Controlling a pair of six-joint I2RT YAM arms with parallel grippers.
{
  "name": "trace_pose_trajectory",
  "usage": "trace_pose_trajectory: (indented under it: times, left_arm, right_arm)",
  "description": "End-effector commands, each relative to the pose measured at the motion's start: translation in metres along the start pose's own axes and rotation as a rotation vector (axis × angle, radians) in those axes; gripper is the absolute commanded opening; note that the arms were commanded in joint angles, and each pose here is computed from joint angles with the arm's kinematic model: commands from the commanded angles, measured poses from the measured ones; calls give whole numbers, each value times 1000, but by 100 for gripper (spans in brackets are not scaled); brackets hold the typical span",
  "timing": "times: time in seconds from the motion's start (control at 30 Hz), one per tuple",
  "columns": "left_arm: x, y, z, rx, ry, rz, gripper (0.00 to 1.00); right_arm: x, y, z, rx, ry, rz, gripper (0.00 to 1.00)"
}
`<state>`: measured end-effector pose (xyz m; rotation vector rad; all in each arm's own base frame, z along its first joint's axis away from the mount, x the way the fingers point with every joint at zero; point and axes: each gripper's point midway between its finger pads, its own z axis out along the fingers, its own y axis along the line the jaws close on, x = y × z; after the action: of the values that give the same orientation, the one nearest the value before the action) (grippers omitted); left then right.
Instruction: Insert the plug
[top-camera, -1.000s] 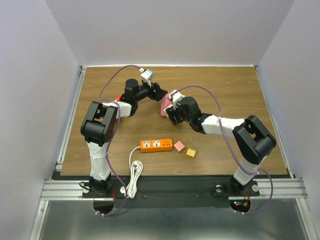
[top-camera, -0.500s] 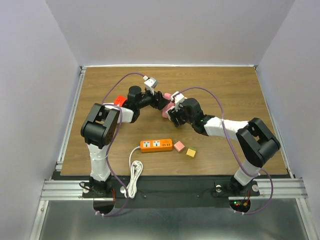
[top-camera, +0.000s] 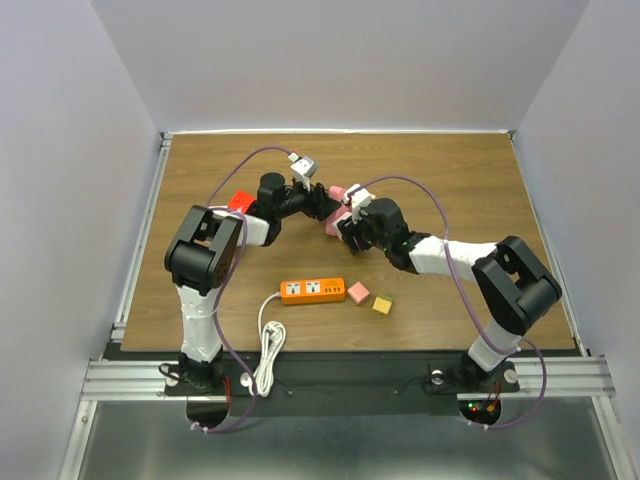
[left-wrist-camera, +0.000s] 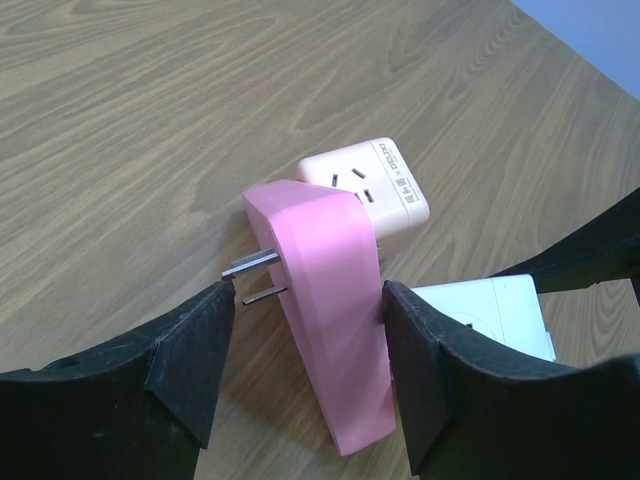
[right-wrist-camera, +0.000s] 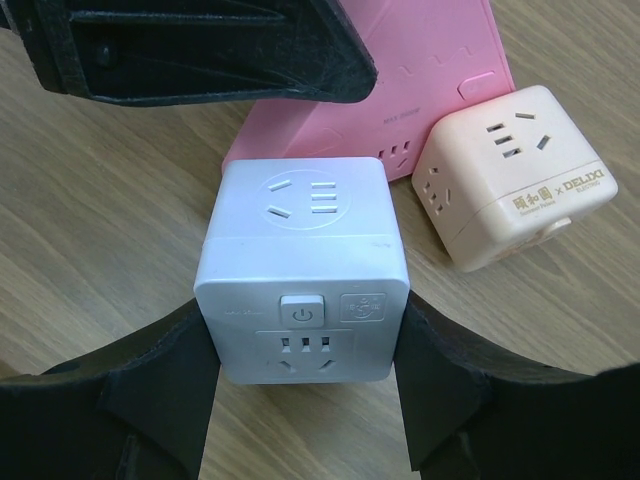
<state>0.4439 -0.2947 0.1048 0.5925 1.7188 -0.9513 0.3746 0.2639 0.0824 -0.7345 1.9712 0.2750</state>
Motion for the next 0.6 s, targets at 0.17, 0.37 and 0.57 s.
trace_pose_trajectory:
  times: [0.17,0.37,0.57]
  left_arm:
    - [-16,0,10,20,-29,34,59]
    - [-8,2,13,22,-8,16,40]
    - [-1,6,8,-2,0,-20,12]
  right_arm:
    - [-52,-11,-16,37,-213,-9,0]
    - [-59,-10,-20,25,-250,-28,1]
    - [-66,-8,-36,14,-282,-15,1]
